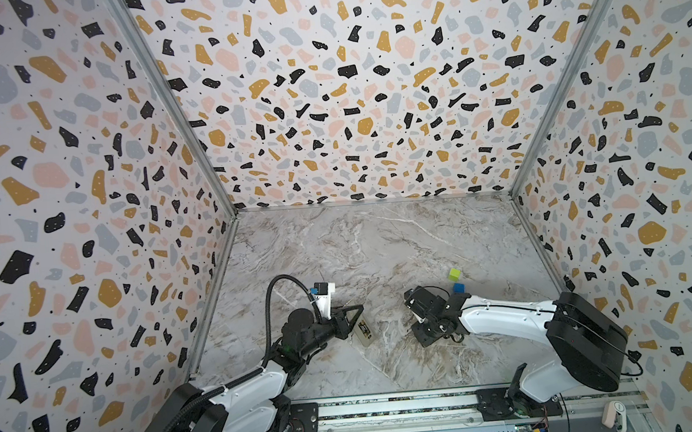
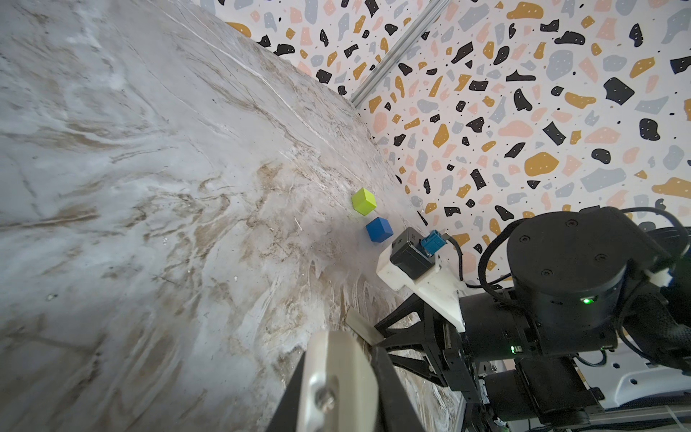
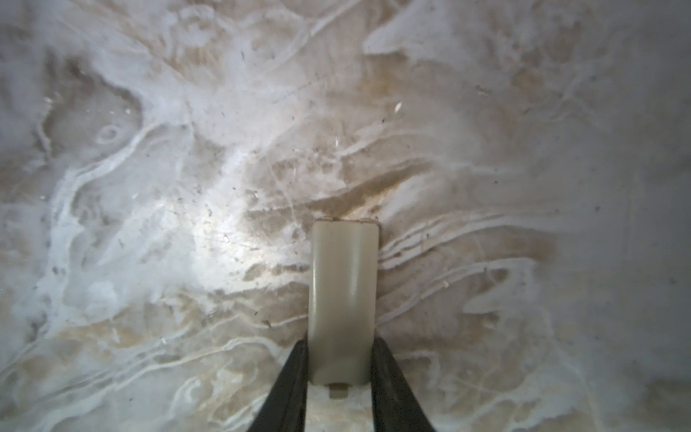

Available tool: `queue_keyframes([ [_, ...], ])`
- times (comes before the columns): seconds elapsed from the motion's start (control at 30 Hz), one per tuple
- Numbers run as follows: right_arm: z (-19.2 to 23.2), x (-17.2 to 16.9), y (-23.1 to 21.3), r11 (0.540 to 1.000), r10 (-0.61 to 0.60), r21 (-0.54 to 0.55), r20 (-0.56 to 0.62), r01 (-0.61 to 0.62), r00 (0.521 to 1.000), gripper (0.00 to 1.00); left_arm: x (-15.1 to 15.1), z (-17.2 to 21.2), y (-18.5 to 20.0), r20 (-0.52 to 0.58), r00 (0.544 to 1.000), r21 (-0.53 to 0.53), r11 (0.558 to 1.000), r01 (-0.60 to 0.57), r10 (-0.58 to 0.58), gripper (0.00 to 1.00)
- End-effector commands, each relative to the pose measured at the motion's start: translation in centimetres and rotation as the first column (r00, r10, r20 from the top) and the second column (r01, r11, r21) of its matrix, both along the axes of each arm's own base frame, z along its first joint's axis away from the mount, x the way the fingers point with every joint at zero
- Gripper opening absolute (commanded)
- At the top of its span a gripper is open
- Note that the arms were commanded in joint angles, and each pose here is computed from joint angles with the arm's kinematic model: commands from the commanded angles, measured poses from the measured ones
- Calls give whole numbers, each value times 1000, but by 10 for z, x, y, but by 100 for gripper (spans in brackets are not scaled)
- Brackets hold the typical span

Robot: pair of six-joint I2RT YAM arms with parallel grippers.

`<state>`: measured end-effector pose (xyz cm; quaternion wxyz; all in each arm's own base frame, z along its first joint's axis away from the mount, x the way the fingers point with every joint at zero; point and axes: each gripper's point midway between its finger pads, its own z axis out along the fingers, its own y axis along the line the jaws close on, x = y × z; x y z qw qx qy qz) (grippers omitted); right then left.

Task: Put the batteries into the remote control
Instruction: 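Lift the battery cover with the right gripper and turn it toward the remote, then carry the cover to the remote held by the left gripper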

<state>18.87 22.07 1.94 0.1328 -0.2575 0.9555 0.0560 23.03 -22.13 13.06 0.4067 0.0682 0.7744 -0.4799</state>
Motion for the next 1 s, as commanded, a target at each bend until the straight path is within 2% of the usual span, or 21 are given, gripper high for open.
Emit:
queue_keyframes([
  [0.0, -9, -10, -13, 999, -13, -44, -31, 12, 999, 28, 1, 19, -3, 73, 997, -37, 999, 10, -7, 0],
  [0.2, -5, -8, -10, 1000, 6, -28, -9, -7, 1000, 21, 1, 18, -3, 72, 997, -34, 999, 11, -8, 0],
  [0.33, 19, -5, 13, 996, 89, 19, 95, -91, 992, 16, 1, 19, -4, 72, 997, -41, 999, 14, -11, 0],
  [0.5, 56, -10, 52, 971, 195, 93, 237, -222, 952, 12, 0, 23, -3, 84, 996, -50, 999, 14, -10, 0],
  [0.67, 87, -15, 75, 946, 238, 138, 313, -293, 919, 9, 2, 29, 2, 107, 994, -56, 998, -17, 23, 0],
  [0.97, 142, -27, 119, 874, 300, 231, 435, -427, 849, 8, 12, 57, -10, 123, 992, -183, 983, 7, 16, 0],
])
